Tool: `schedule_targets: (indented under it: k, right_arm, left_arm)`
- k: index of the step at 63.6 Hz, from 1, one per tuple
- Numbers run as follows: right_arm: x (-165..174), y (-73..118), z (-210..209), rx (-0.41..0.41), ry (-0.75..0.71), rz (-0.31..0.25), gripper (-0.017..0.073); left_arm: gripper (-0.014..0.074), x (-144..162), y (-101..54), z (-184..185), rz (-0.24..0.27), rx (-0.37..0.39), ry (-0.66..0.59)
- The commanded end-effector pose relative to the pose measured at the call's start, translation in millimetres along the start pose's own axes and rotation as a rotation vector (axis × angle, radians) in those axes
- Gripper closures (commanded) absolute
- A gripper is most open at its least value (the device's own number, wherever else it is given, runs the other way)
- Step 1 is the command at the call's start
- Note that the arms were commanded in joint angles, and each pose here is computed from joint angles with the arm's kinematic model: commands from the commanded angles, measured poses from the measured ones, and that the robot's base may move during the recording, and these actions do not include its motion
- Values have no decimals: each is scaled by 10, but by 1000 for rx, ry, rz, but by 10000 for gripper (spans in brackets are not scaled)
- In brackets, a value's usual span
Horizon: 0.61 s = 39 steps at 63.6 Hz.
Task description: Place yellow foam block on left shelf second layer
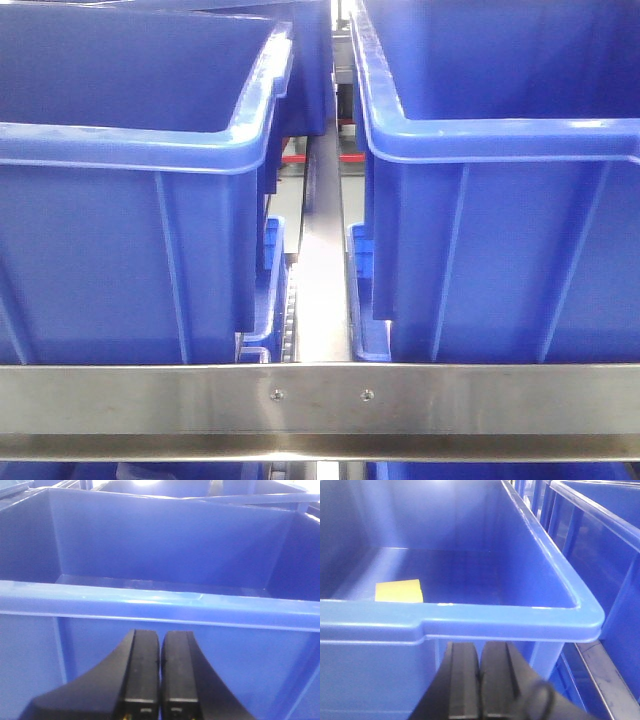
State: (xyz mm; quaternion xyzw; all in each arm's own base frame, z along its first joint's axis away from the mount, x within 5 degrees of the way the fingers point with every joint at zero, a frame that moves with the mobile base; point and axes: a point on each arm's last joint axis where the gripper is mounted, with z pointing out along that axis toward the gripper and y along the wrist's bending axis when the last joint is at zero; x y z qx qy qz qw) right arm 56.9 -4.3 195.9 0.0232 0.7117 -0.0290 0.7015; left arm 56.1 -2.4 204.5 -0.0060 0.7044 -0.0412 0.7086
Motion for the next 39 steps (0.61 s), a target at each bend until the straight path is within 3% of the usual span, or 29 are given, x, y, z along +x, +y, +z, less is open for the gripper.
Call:
schedule_targets:
  k: [1,39]
  right_arm:
    - [-173,-2,-32,5,-135,-12,503]
    - [-173,-2,-32,5,-135,-12,503]
  left_arm:
    - [457,7,-11,-2,-11,19,-72]
    - [457,7,-11,-2,-11,19,-72]
